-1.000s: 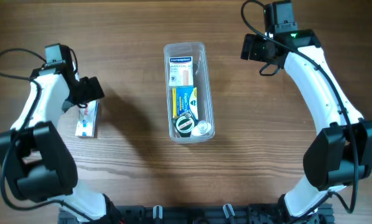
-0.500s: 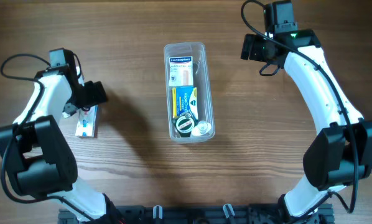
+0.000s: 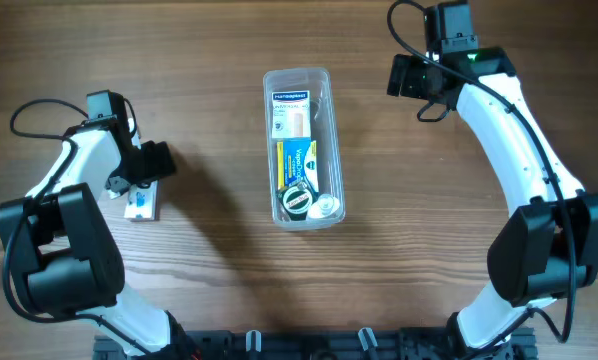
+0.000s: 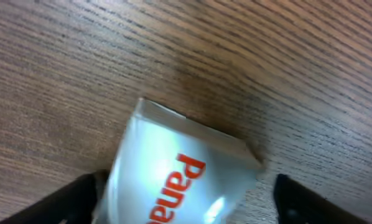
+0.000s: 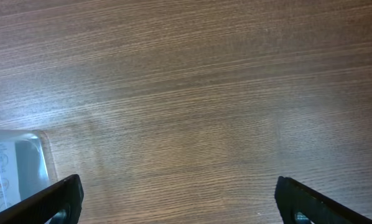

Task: Pack container

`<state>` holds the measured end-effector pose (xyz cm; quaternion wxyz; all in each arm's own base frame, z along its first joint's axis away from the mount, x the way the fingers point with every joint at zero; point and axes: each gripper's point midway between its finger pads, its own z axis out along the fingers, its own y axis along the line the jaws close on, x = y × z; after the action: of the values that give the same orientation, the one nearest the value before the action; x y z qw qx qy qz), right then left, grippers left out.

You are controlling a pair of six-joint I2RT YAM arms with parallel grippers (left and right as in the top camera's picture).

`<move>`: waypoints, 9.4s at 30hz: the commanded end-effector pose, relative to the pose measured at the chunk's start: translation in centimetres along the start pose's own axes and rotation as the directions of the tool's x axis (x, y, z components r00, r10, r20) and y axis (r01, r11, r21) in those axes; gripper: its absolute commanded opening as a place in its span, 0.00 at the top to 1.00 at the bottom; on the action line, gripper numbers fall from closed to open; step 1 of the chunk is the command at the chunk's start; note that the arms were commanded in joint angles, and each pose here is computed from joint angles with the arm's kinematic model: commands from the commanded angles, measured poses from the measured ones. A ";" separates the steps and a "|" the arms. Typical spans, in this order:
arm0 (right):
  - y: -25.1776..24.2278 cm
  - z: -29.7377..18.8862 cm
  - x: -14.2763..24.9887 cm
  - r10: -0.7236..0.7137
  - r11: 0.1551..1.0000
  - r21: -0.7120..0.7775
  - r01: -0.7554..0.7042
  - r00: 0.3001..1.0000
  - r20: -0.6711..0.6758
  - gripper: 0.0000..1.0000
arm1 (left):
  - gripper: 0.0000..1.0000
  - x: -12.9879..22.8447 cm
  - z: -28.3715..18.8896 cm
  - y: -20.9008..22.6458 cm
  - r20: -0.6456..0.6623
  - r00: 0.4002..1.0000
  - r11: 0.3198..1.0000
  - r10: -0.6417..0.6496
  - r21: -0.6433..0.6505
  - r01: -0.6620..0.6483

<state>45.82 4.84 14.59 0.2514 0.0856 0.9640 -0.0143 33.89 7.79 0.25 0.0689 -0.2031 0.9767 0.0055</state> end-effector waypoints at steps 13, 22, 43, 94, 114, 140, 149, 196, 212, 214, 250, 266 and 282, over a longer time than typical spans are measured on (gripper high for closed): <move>-0.1 -1.1 -1.0 -0.004 1.000 -0.001 0.004 0.999 0.038 0.00 | 0.36 0.1 -0.1 -0.7 -0.002 1.000 0.999 0.000 0.046 0.000; -0.1 -1.1 -1.0 -0.003 1.000 -0.001 0.004 0.999 0.038 0.00 | 0.36 -1.2 -2.1 -0.9 0.066 0.997 0.998 -0.031 0.061 0.027; -0.1 -1.1 -1.0 -0.004 1.000 -0.001 0.004 0.999 0.038 0.00 | 0.05 -0.4 -2.3 -1.4 0.035 0.999 0.996 -0.017 0.088 0.014; -0.1 -1.1 -1.0 -0.003 1.000 -0.001 0.004 0.999 0.038 0.00 | 0.43 3.3 -0.2 -1.2 -0.059 0.996 0.995 -0.064 0.073 0.068; -0.1 -1.1 -1.0 -0.004 1.000 -0.001 0.004 0.999 0.038 0.00 | 0.49 0.6 -2.0 -2.6 0.010 0.994 0.985 -0.111 0.136 0.108; -0.1 -1.1 -1.0 -0.003 1.000 -0.001 0.004 0.999 0.038 0.00 | 0.51 -1.7 -19.7 -28.6 0.417 0.886 0.833 0.204 0.402 -0.381; -0.1 -1.1 -1.0 -0.003 1.000 -0.001 0.004 0.999 0.038 0.00 | 0.50 3.2 -18.8 -32.9 0.458 0.824 0.821 0.334 0.287 -0.493; -0.1 -1.1 -1.0 -0.004 1.000 -0.001 0.004 0.999 0.037 0.00 | 0.40 4.4 -9.4 -30.9 0.223 0.923 0.906 0.314 0.220 -0.361; -0.1 -1.1 -1.0 -0.003 1.000 -0.001 0.004 0.999 0.038 0.00 | 0.39 -3.2 -15.6 -23.4 0.307 0.946 0.934 0.100 0.300 -0.196; -0.1 -1.1 -1.0 -0.004 1.000 -0.001 0.004 0.999 0.037 0.00 | 0.35 -4.3 -16.2 -21.9 0.323 0.943 0.939 0.080 0.294 -0.180; -0.1 -1.1 -1.0 -0.003 1.000 -0.001 0.004 0.999 0.038 0.00 | 0.00 -10.7 -14.9 -1.0 0.292 0.907 0.952 -0.303 0.133 0.275; -0.1 -1.1 -1.0 -0.004 1.000 -0.001 0.004 0.999 0.037 0.00 | 0.00 -10.7 -14.9 -1.0 0.292 0.907 0.952 -0.303 0.133 0.275; -0.2 -1.7 -1.2 -0.001 1.000 -0.004 0.001 0.999 0.049 0.00 | 0.00 -10.7 -14.9 -1.0 0.292 0.907 0.952 -0.303 0.133 0.275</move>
<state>45.82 4.84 14.59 0.2514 0.0856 0.9640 -0.0143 42.33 10.33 15.80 0.2219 -0.3394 0.9138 -0.0214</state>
